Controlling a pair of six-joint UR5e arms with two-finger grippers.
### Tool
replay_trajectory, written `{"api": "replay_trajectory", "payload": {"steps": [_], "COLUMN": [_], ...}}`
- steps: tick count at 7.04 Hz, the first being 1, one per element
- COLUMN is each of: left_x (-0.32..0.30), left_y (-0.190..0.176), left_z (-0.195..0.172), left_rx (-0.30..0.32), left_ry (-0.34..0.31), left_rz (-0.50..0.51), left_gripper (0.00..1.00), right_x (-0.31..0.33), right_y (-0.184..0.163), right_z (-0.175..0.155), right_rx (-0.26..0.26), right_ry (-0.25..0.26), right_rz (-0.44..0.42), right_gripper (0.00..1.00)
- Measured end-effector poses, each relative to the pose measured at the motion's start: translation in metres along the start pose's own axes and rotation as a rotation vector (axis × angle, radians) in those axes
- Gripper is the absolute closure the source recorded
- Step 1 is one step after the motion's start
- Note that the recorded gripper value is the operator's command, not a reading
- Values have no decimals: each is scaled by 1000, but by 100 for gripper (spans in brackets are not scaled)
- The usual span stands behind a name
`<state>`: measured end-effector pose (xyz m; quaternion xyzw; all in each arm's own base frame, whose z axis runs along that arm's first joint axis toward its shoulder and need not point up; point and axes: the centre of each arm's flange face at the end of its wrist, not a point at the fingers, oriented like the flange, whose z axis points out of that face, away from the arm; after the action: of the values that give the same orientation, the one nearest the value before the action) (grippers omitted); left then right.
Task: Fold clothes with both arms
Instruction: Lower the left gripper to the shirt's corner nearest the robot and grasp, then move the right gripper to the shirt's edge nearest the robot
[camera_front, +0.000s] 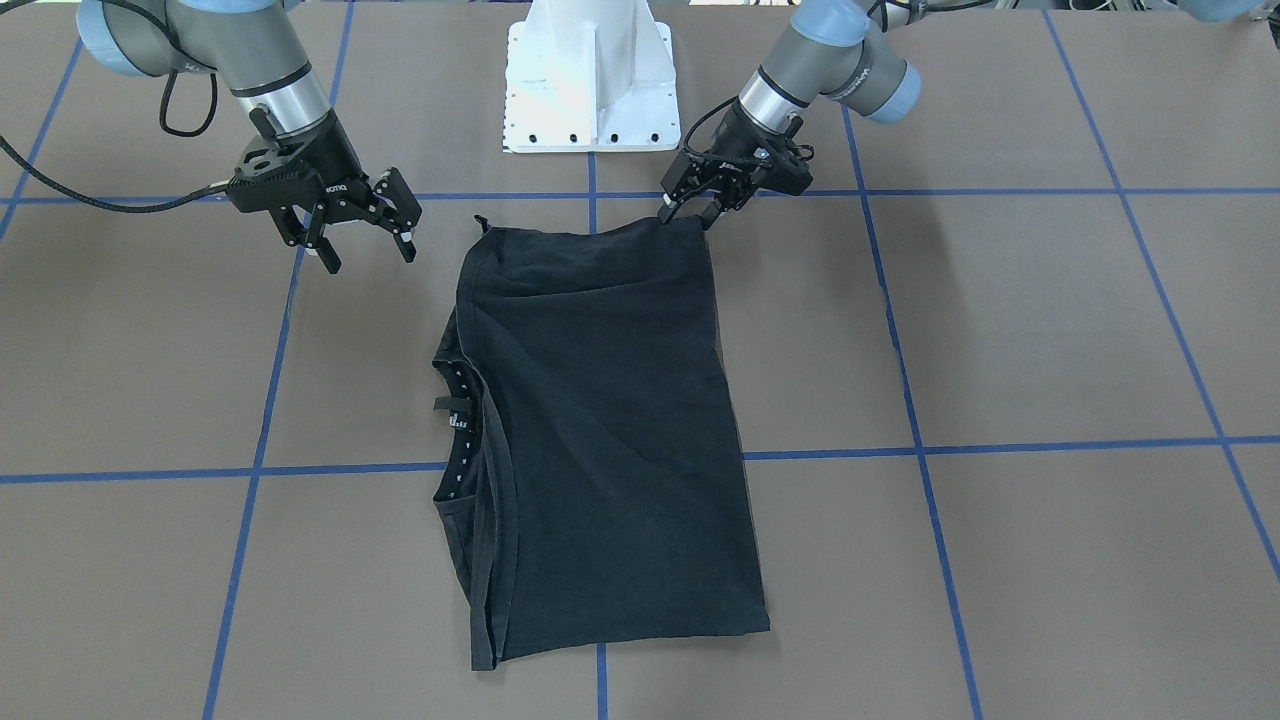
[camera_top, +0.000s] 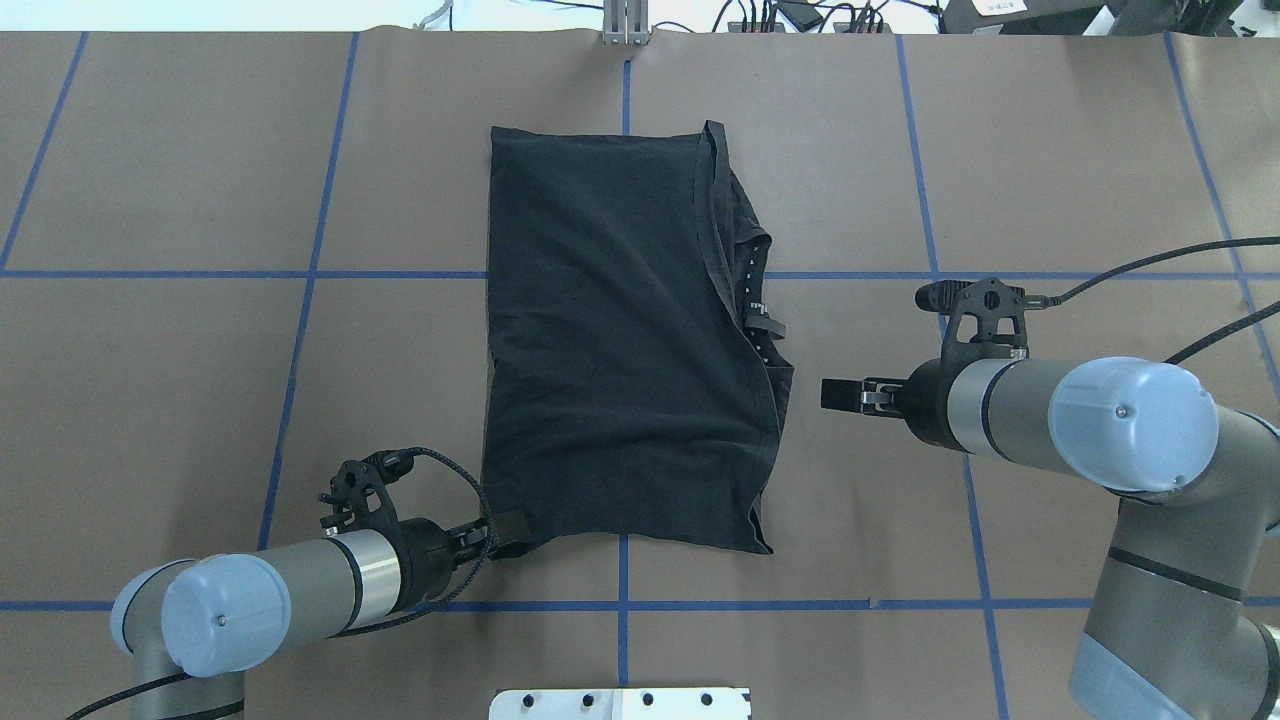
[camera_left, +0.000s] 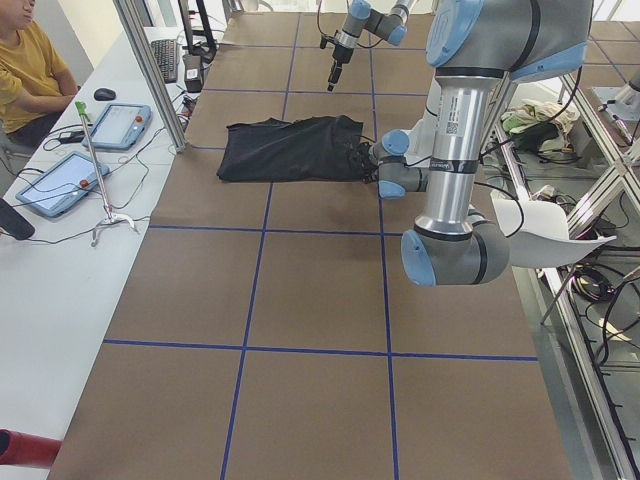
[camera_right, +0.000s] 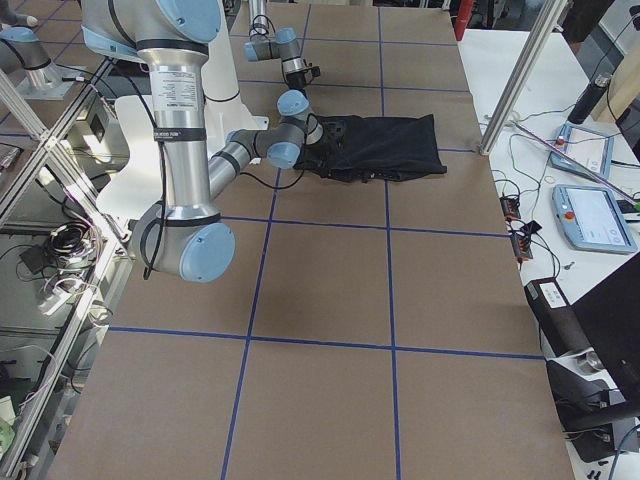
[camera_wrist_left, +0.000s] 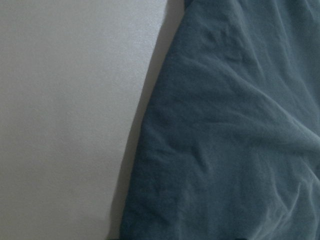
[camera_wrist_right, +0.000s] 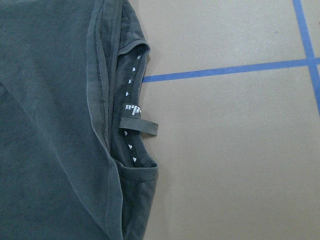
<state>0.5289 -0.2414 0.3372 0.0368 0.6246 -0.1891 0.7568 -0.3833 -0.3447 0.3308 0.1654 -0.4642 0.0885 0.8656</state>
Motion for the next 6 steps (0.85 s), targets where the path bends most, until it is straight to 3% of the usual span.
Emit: {"api": "replay_trajectory", "payload": {"steps": [3,4,5,6], "left_x": [-4,-6,-6,-7], "left_y": [-1,-1,-1,-1], "left_z": [0,0,0,1], "left_rx": [2,2,2,3], "left_ry": [-8,-10,-11,-13], "left_rz": [1,2,3,3], "left_gripper": [35,44,67,100], "right_x": [-1,-1,-2,-2], "right_y": [0,-1,-1,0], "right_z": [-1,-1,-1,-1], "right_rx": [0,0,0,0], "right_ry": [-2,-3,-4,-5], "right_rz": [0,0,0,0], "right_gripper": [0,0,0,0]}}
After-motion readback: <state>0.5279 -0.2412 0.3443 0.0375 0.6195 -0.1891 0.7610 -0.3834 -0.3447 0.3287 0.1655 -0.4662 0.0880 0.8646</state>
